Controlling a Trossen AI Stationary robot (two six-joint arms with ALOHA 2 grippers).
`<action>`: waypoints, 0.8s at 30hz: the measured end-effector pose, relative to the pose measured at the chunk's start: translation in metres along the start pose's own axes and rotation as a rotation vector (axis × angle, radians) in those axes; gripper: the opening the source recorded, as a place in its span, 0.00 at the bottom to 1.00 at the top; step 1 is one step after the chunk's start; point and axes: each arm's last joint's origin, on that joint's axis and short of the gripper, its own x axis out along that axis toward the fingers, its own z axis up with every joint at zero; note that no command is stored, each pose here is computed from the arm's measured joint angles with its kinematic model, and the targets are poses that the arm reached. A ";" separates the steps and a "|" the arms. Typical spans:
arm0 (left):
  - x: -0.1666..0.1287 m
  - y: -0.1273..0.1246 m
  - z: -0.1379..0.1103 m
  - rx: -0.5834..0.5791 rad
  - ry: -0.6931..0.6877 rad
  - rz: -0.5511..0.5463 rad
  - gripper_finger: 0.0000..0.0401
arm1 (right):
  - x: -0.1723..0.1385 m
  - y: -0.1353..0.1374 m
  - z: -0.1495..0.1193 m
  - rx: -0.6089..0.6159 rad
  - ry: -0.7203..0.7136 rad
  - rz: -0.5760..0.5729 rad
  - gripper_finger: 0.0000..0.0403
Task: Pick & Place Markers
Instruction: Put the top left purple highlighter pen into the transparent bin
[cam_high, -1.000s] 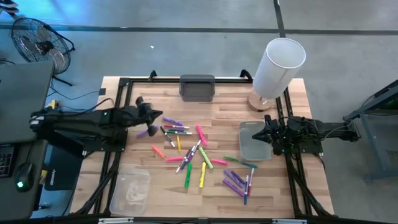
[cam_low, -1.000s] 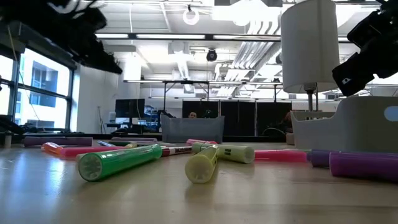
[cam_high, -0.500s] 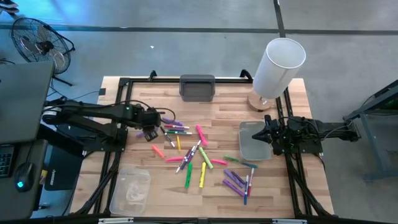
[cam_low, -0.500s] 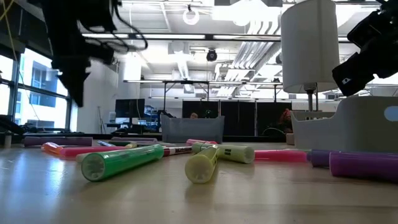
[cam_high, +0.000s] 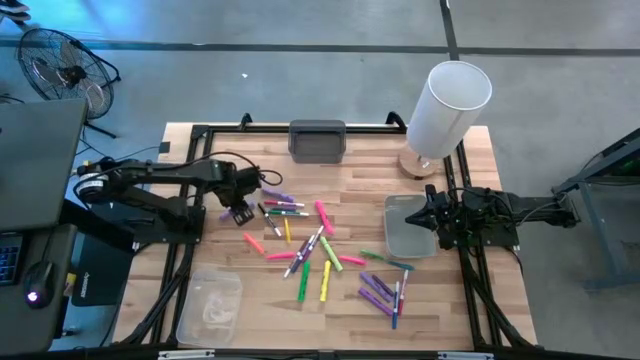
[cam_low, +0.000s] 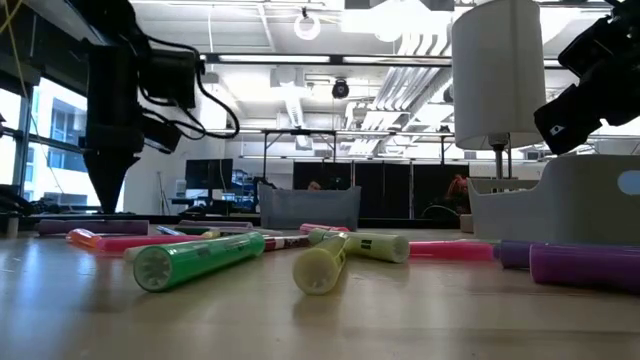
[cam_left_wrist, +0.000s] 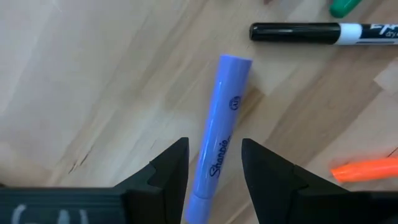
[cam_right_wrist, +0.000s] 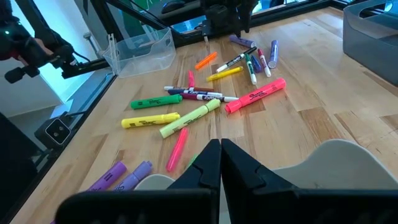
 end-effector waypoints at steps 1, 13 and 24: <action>0.001 0.000 -0.001 0.000 0.003 0.001 0.36 | 0.000 0.000 0.000 0.000 -0.001 0.000 0.00; 0.019 0.000 0.000 -0.010 0.063 0.049 0.36 | 0.000 0.000 0.000 0.000 0.000 0.000 0.00; 0.044 -0.003 0.004 0.001 0.202 0.084 0.28 | 0.000 0.000 0.000 0.000 0.000 0.000 0.00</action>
